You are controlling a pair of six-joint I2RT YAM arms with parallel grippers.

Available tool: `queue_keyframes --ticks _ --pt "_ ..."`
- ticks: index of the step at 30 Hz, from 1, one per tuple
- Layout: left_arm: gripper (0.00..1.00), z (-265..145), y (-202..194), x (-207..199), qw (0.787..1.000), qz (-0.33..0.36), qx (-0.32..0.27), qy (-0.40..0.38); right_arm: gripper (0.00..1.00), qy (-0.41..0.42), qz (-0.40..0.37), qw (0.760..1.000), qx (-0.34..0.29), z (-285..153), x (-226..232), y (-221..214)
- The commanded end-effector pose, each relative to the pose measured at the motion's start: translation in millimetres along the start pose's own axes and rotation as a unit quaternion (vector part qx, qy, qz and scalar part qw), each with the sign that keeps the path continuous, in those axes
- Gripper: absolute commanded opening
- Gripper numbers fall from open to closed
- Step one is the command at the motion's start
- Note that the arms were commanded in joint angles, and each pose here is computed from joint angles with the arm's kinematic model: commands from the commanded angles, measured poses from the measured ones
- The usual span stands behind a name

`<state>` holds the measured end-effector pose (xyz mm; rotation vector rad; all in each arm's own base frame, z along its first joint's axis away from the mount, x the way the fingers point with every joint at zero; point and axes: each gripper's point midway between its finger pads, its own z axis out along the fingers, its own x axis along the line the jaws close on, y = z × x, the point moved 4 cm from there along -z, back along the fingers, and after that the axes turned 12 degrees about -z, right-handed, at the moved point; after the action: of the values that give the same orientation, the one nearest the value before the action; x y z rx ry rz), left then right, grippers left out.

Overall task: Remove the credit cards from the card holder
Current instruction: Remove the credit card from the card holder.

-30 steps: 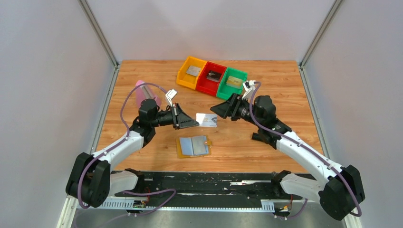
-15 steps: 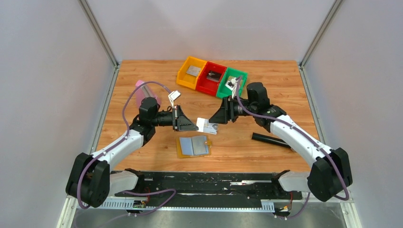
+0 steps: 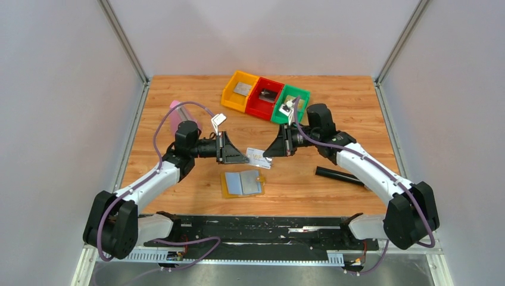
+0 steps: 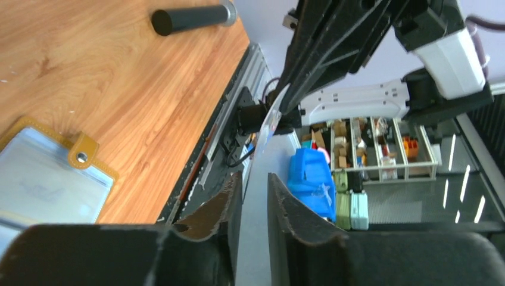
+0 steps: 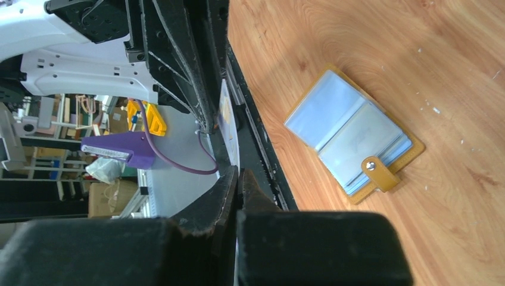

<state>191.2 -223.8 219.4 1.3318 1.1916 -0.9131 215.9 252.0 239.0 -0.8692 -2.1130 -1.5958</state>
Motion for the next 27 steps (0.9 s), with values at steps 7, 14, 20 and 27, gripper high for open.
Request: queue_keyframes --ticks 7,14,20,27 --pt "0.52 -6.6 40.8 -24.0 0.995 0.031 -0.094 0.014 0.0 -0.022 0.033 0.99 -0.137 -5.1 9.0 42.1" --pt "0.54 -6.0 44.5 -24.9 0.994 0.033 -0.105 0.012 0.0 -0.016 0.057 0.984 -0.169 -9.7 10.5 50.0" --pt "0.52 -5.7 48.4 -31.5 0.992 0.033 -0.118 -0.002 0.0 -0.005 0.075 0.982 -0.173 -8.3 9.0 45.8" --pt "0.5 -6.3 53.9 -36.1 0.99 0.038 -0.136 -0.009 0.0 0.001 0.084 0.981 -0.174 -6.7 6.7 42.2"
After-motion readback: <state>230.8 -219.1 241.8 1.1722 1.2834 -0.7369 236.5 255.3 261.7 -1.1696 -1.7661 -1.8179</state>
